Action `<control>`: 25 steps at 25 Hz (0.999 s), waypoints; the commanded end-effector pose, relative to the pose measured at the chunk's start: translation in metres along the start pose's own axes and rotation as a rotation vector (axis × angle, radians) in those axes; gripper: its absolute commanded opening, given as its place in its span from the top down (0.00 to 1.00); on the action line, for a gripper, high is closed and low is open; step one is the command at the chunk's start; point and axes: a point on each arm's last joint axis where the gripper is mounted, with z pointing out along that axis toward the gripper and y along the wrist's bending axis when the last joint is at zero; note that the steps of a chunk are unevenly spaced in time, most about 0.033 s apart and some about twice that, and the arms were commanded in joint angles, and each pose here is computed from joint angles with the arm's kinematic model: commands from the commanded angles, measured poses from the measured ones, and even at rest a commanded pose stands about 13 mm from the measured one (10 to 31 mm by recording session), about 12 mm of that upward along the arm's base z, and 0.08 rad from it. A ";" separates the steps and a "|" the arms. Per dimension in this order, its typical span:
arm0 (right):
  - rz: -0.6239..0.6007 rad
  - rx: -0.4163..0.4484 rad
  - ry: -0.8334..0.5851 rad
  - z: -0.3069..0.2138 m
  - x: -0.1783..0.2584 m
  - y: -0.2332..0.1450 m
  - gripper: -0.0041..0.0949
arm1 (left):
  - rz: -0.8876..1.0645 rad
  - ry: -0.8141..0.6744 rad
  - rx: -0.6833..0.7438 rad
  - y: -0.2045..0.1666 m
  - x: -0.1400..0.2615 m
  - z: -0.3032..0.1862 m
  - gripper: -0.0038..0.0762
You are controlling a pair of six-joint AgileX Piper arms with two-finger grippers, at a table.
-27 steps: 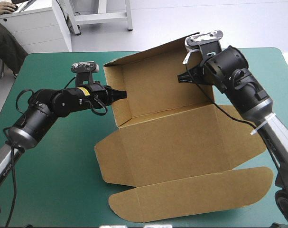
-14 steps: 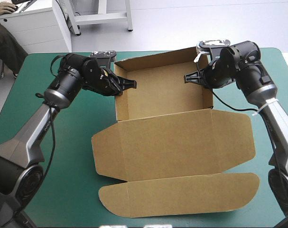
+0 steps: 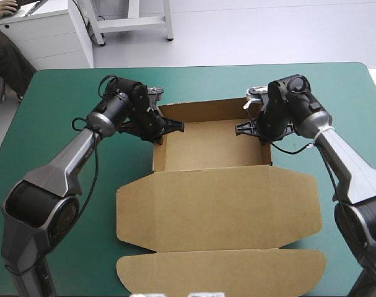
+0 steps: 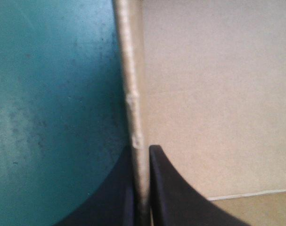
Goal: Fold the box
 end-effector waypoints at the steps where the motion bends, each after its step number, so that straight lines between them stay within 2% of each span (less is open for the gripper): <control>1: -0.022 -0.039 -0.034 -0.018 0.000 0.004 0.96 | 0.035 -0.106 0.041 -0.009 -0.001 -0.029 0.96; 6: -0.023 -0.035 -0.028 -0.007 -0.003 0.005 0.94 | 0.040 -0.113 0.041 -0.009 -0.002 -0.029 0.95; 10: -0.025 -0.029 -0.031 -0.007 -0.004 0.005 0.85 | 0.042 -0.114 0.044 -0.009 -0.002 -0.029 0.80; 15: -0.021 -0.029 -0.031 -0.007 -0.004 0.005 0.60 | 0.042 -0.110 0.043 -0.009 -0.001 -0.029 0.48; 17: -0.021 -0.029 -0.031 -0.007 -0.004 0.005 0.43 | 0.042 -0.103 0.040 -0.009 -0.001 -0.029 0.38; 18: -0.015 -0.029 -0.031 -0.007 -0.004 0.005 0.26 | 0.044 -0.091 0.029 -0.008 0.000 -0.029 0.34; 20: -0.010 -0.029 -0.031 -0.007 -0.004 0.005 0.11 | 0.045 -0.086 0.025 -0.008 0.001 -0.029 0.34; 22: -0.010 -0.030 -0.033 -0.007 -0.004 0.005 0.09 | 0.049 -0.097 0.023 -0.008 0.000 -0.031 0.34; 25: 0.009 -0.017 -0.072 -0.019 -0.009 0.004 0.10 | 0.179 -0.155 0.021 -0.012 -0.007 -0.053 0.34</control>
